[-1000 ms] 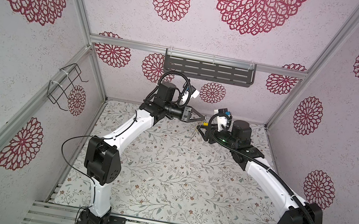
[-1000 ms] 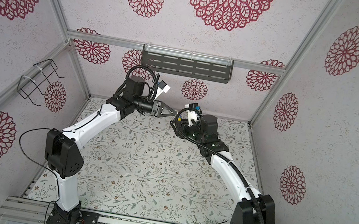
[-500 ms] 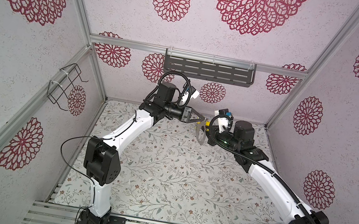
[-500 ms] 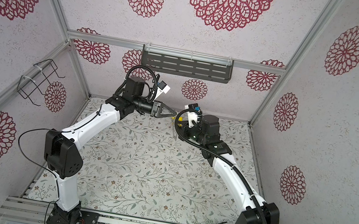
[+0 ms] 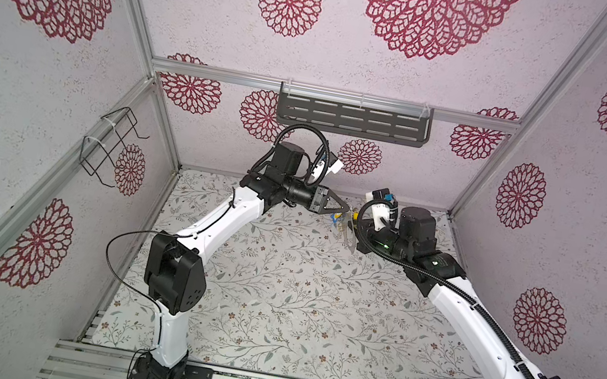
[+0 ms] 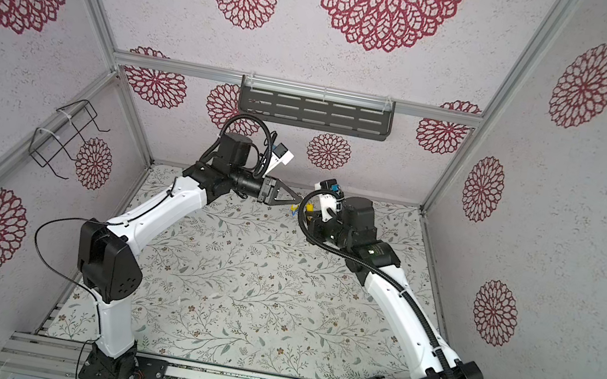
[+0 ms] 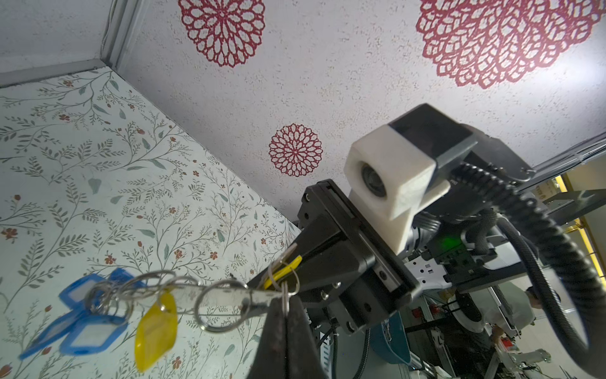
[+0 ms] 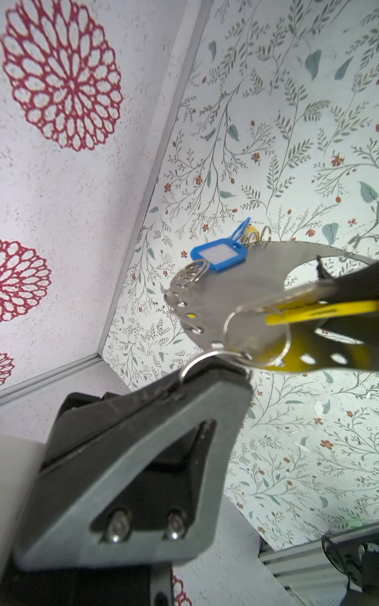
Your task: Remove the keys from the keyring
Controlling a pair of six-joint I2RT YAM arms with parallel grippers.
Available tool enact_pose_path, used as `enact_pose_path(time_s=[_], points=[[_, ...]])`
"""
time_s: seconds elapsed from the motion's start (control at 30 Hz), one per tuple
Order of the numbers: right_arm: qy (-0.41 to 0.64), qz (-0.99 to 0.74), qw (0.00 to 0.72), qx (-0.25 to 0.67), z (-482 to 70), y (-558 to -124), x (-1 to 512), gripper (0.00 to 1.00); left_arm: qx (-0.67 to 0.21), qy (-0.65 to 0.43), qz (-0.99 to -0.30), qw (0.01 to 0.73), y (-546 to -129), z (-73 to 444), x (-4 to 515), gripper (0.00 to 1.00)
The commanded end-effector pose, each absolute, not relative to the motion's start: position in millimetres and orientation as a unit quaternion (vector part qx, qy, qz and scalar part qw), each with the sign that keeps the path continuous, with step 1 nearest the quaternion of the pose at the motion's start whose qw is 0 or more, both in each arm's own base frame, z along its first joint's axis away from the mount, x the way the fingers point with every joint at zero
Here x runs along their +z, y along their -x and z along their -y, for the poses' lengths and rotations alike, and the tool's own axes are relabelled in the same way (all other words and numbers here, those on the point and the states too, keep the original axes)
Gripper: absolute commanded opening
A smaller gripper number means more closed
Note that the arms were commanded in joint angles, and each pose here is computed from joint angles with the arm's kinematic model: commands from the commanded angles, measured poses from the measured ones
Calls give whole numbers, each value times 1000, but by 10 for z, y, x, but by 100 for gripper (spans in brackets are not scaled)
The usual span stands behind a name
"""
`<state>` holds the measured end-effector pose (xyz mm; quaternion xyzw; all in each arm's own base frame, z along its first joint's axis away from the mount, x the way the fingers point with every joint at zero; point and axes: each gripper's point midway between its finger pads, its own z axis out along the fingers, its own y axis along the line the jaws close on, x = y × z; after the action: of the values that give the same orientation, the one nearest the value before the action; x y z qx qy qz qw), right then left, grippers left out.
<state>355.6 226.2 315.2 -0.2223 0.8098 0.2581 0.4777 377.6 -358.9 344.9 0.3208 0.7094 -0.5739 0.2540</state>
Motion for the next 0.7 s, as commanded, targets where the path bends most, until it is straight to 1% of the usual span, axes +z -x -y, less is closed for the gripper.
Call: enact_pose_path(time_s=[0.0,0.07,0.13,0.3,0.47,0.57,0.67], points=[[169,-820,516,183,-1936,-3798,3409,0,-552,-343,-714,259,-3747,3539,3464,0],[175,-814,520,193,-2000,-3819,3511,0,-535,-349,-727,252,-3723,3562,3385,0],[185,-809,520,203,-2075,-3824,3561,0,-523,-350,-743,229,-3743,3606,3175,0],[212,-807,504,224,-2196,-3752,3485,0,-523,-349,-744,226,-3723,3590,3151,0],[175,-821,512,181,-1997,-3787,3357,0,-522,-344,-746,229,-3760,3569,3139,0],[159,-813,534,169,-1914,-3798,3472,0,-520,-344,-748,228,-3774,3582,3100,0],[167,-803,544,176,-1950,-3794,3623,0,-515,-344,-749,233,-3791,3599,3054,2]])
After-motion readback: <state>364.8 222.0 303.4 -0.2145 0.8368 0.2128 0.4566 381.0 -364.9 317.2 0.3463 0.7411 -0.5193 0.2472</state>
